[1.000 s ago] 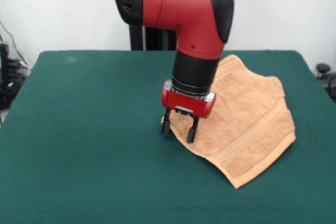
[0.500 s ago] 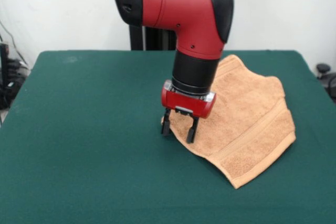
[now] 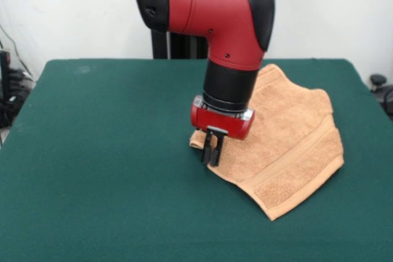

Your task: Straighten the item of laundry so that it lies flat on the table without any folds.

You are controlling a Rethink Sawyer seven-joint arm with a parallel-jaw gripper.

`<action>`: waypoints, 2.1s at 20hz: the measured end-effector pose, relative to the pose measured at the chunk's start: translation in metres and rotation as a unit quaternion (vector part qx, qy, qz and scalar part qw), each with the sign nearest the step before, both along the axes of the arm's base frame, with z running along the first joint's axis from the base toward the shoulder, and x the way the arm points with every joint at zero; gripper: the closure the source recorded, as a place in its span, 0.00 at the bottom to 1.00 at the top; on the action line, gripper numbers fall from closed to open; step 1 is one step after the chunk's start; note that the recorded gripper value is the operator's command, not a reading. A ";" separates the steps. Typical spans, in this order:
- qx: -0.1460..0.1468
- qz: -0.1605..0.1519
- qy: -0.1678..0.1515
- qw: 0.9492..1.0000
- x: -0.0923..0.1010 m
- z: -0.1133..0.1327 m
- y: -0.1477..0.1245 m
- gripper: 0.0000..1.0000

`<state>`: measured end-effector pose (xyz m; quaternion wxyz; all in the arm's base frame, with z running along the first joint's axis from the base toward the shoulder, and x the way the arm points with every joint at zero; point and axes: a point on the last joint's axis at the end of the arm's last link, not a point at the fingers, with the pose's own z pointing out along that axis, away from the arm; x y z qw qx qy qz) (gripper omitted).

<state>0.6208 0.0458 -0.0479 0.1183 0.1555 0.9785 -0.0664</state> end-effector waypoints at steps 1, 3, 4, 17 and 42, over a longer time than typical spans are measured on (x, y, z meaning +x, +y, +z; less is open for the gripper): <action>0.000 0.000 0.000 1.000 0.000 0.000 0.000 1.00; 0.000 0.000 -0.001 1.000 0.000 0.000 0.000 1.00; 0.000 0.000 0.000 1.000 0.000 0.000 0.000 1.00; 0.002 -0.003 -0.001 1.000 0.001 0.000 -0.002 1.00; 0.041 -0.009 -0.022 0.999 0.014 0.000 -0.056 1.00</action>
